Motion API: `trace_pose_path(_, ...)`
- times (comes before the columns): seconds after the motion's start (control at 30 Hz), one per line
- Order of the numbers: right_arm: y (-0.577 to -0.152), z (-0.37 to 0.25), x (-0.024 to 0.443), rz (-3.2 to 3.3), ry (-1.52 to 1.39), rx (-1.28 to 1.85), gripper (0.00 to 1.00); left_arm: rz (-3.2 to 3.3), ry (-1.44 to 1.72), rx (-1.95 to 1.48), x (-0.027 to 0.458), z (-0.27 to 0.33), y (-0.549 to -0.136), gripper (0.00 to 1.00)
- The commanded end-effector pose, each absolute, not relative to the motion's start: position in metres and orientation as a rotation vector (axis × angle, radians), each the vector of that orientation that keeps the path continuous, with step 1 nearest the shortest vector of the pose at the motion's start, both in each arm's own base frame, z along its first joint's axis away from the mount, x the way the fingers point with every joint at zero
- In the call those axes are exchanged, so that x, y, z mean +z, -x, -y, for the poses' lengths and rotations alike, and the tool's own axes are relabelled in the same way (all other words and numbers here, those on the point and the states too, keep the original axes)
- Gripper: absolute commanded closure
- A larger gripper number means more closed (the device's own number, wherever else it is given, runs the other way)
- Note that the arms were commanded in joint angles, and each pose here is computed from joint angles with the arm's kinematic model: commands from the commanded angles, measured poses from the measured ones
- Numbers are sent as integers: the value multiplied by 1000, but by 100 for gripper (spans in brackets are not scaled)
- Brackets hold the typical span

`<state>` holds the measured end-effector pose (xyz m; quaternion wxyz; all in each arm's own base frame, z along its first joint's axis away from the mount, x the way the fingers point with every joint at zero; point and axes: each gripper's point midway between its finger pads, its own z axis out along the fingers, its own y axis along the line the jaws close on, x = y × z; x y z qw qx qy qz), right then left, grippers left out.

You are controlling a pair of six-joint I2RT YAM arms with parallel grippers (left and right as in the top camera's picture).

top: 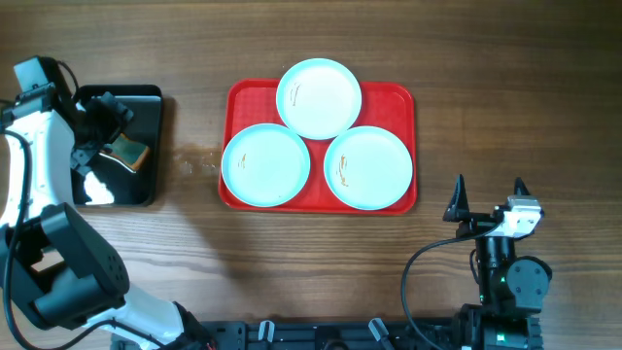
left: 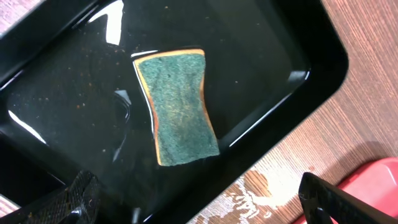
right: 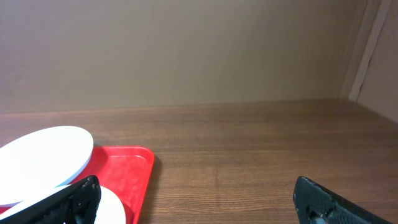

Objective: Clean dirty plates on tray and stack at the side

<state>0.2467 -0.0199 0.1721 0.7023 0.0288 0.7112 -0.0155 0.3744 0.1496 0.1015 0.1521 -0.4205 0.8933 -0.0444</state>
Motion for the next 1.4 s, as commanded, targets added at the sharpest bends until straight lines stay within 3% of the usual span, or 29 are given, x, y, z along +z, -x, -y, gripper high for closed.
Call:
trace_pose_path(0.0, -246, 21, 174, -1572, -74, -32, 0, -2545, 1234, -137, 98, -154, -380, 0)
trace_pose_path(0.07, -246, 21, 174, -1572, -74, -31, 0, -2570, 1253, -137, 86, -153, -379, 0)
trace_pose_path(0.17, -246, 21, 174, -1572, -75, -31, 0, -2593, 1336, -145, 62, -152, -379, 14)
trace_pose_path(0.27, -246, 21, 174, -1572, -74, -31, 0, -2620, 1384, -145, 39, -152, -379, 16)
trace_pose_path(0.43, -246, 21, 174, -1572, -74, -32, 0, -2615, 1405, -111, 25, -161, -380, 31)
trace_pose_path(0.83, -246, 21, 174, -1572, -74, -32, 0, -2670, 1426, -155, -1, -149, -381, 28)
trace_pose_path(0.93, -246, 21, 174, -1572, -75, -31, 0, -2680, 1417, -154, -4, -146, -382, 40)
trace_pose_path(1.03, -246, 21, 174, -1572, -75, -31, 0, -2675, 1412, -154, -4, -146, -383, 58)
trace_pose_path(1.07, -246, 21, 174, -1572, -75, -31, 0, -2674, 1411, -148, -4, -147, -383, 67)
trace_pose_path(1.1, -246, 21, 174, -1572, -74, -32, 0, -2673, 1412, -133, -4, -149, -383, 85)
trace_pose_path(1.13, -246, 21, 174, -1572, -75, -32, 0, -2671, 1413, -113, -5, -151, -382, 96)
trace_pose_path(1.37, -246, 21, 174, -1572, -75, -31, 0, -2671, 1415, -86, -5, -154, -380, 95)
